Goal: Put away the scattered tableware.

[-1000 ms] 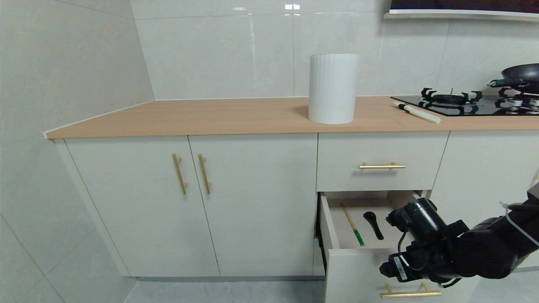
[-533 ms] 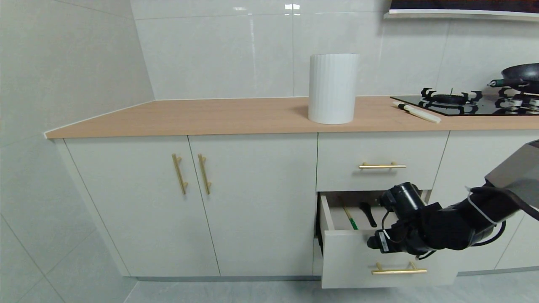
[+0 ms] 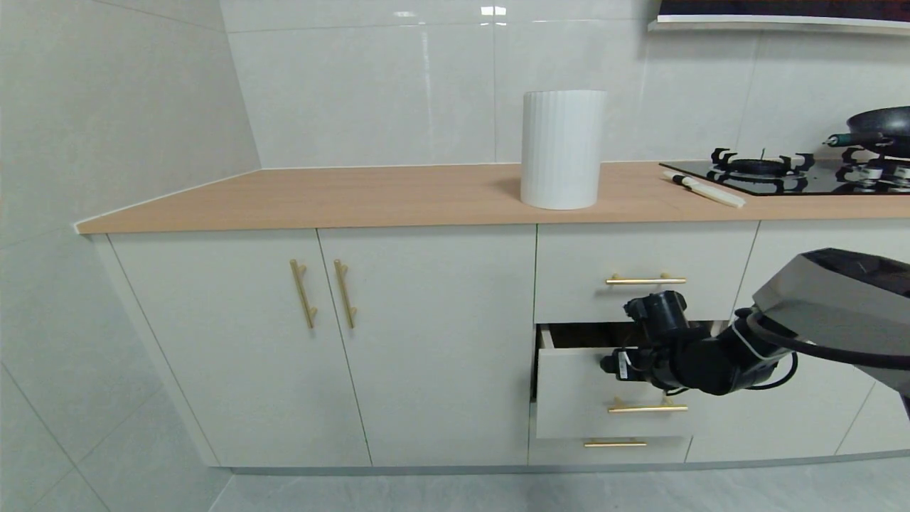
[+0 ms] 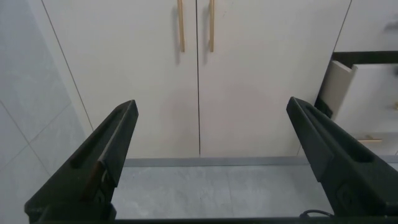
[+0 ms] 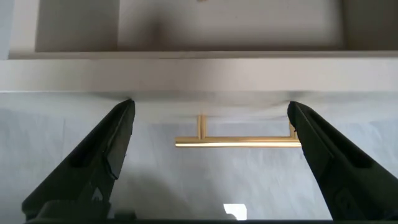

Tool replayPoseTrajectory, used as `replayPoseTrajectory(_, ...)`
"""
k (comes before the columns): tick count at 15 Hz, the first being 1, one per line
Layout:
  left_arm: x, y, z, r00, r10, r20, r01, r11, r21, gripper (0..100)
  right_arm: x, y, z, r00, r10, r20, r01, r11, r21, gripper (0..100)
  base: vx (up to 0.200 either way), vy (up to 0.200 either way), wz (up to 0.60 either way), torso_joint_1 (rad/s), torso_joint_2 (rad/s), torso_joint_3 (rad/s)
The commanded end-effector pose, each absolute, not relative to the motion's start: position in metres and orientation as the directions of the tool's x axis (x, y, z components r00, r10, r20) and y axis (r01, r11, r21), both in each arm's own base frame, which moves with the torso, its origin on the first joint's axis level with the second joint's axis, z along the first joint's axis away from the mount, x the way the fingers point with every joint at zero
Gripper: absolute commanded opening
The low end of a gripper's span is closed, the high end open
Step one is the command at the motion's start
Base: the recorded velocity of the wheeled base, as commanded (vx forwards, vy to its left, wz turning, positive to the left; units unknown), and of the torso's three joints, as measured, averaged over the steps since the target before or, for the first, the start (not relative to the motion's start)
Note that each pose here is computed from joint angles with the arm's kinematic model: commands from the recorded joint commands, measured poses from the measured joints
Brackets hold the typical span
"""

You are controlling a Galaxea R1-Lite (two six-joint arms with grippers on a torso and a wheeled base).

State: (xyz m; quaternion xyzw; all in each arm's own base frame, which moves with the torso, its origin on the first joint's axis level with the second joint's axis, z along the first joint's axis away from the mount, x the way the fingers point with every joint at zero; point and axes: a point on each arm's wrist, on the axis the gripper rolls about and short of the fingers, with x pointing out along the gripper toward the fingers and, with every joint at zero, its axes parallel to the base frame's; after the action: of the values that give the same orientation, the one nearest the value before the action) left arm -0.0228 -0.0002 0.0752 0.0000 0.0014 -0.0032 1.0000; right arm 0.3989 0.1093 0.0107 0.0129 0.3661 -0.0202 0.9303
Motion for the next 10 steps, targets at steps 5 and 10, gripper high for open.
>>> replayPoseTrajectory(5,-0.023,0.0,0.075,1.0,-0.006,-0.003,0.006,1.0,0.0,100,0.427,0.097,-0.015,0.803,-0.069,-0.593,0.115,0.993,0.041,100,0.0,0.0,0.0,0.0,0.0,0.0)
replayPoseTrajectory(10,-0.023,0.0,0.075,1.0,-0.006,-0.003,0.006,1.0,0.0,100,0.441,0.084,-0.039,0.838,-0.138,-0.528,0.187,0.982,0.04,100,0.0,0.0,0.0,0.0,0.0,0.0)
